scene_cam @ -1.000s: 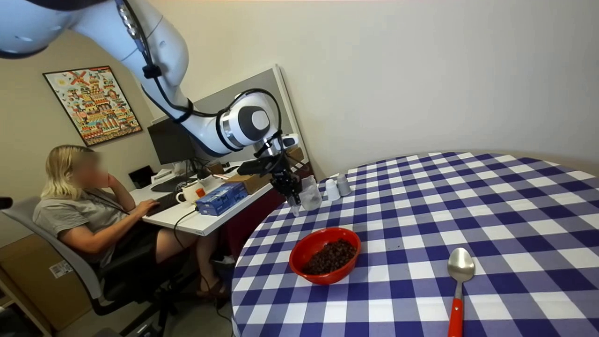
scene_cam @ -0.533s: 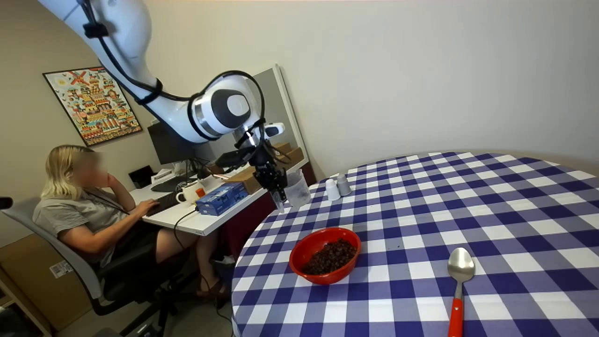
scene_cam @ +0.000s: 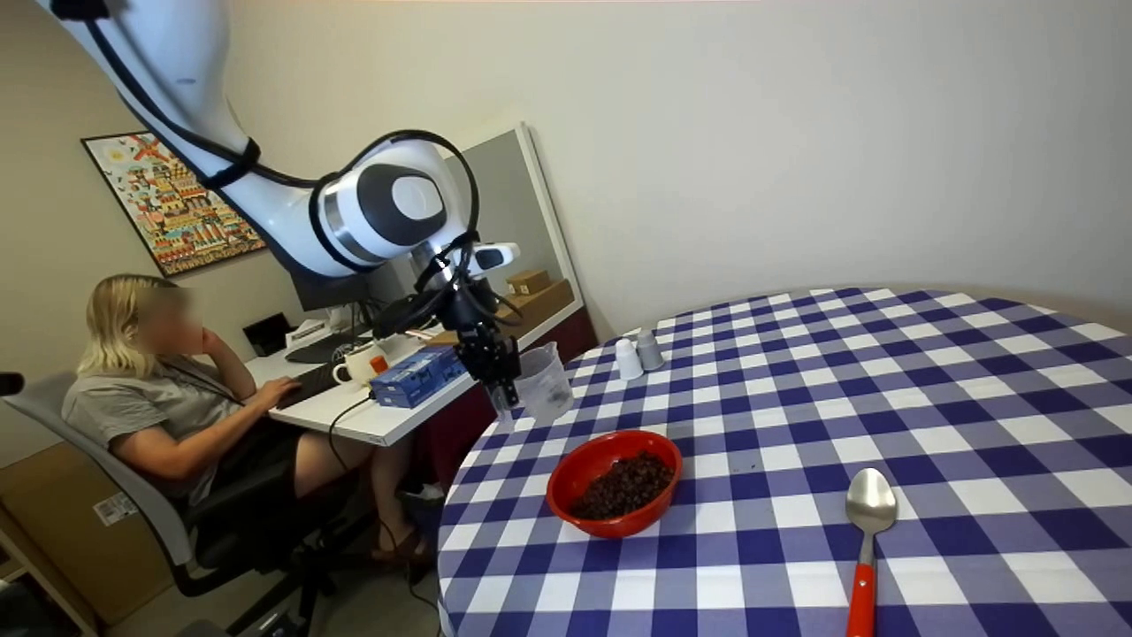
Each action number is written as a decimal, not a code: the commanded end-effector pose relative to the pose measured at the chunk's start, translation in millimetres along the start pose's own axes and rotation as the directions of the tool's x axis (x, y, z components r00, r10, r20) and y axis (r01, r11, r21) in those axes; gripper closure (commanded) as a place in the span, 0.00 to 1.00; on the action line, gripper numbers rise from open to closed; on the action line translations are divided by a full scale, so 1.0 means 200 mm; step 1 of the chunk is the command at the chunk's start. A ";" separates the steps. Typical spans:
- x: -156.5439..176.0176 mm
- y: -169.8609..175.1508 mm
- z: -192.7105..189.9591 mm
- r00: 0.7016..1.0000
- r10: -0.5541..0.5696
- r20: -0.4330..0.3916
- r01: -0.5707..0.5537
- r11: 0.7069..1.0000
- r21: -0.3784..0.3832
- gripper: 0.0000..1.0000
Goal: Pour the contents of the jug into the red bowl
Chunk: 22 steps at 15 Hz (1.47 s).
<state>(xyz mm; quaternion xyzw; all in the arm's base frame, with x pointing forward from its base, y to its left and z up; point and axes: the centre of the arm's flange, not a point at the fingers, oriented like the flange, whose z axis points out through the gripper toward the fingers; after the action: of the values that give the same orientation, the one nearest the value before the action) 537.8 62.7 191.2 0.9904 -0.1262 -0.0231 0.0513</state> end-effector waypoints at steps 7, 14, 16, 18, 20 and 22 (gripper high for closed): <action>-0.24 0.09 0.26 0.996 0.006 0.094 0.002 0.996 -0.091 0.92; -0.31 0.04 0.33 0.987 -0.006 0.158 0.015 0.998 -0.061 0.92; -0.32 0.02 0.33 0.984 0.005 0.176 0.003 0.999 -0.046 0.87; -0.33 0.00 0.33 0.982 0.017 0.190 -0.012 0.999 -0.030 0.47; -0.32 -0.01 0.32 0.979 0.029 0.201 -0.027 1.000 -0.011 0.34; -0.32 -0.01 0.28 0.977 0.041 0.210 -0.044 0.999 0.010 0.19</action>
<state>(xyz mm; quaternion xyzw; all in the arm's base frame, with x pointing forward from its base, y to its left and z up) 471.1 75.7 125.3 0.9810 -0.1466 -0.1160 0.0524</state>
